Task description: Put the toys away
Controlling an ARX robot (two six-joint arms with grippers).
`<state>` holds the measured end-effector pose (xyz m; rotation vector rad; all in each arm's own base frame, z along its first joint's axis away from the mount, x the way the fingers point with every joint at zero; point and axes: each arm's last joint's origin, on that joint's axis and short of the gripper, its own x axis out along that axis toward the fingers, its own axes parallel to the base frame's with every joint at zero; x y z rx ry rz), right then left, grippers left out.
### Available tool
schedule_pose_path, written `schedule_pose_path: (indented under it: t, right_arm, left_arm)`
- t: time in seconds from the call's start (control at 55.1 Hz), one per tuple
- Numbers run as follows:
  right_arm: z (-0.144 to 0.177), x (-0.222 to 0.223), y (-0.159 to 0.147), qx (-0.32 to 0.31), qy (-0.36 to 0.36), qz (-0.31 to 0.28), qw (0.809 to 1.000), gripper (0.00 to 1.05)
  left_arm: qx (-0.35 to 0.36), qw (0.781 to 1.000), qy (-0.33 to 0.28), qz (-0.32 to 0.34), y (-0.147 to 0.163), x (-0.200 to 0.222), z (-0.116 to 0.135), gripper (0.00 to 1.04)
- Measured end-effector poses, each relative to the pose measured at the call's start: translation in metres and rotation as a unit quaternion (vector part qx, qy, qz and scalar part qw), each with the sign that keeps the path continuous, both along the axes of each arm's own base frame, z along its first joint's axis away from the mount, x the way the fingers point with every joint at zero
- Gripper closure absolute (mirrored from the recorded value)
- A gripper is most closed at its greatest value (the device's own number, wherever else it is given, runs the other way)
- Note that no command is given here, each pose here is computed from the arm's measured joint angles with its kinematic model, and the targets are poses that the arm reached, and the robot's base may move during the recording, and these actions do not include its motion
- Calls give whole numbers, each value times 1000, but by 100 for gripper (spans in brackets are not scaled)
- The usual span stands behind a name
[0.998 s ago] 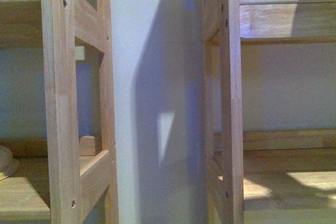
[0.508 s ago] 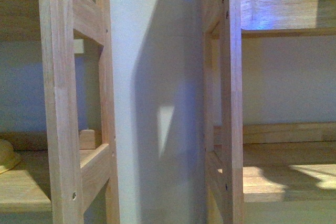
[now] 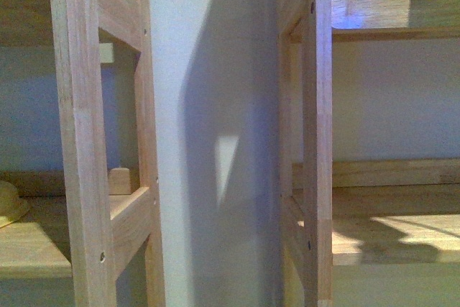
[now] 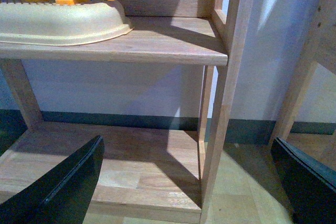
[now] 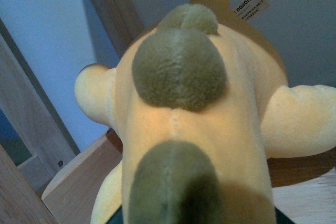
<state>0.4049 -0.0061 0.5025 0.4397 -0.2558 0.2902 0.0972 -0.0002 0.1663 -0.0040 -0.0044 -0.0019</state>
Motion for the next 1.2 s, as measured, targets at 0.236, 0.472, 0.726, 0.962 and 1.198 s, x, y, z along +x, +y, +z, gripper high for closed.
schedule_pose_path:
  t: [0.236,0.472,0.726,0.962,1.198]
  right_arm:
    - [3,-10,-1,-31,-15,-53,998,34]
    - [17,-35,4,-75,-63,-128,987,6]
    - [29,-95,22,-141,-153,-205,956,7]
    - [6,-184,20,-165,-192,-269,929,7]
    - [-55,-262,9,-192,-156,-279,928,7]
  left_arm:
    - [0,1000,0,0,0,0,0,6]
    - [0,1000,0,0,0,0,0,6]
    - [0,1000,0,0,0,0,0,6]
    - [0,1000,0,0,0,0,0,6]
    - [0,1000,0,0,0,0,0,6]
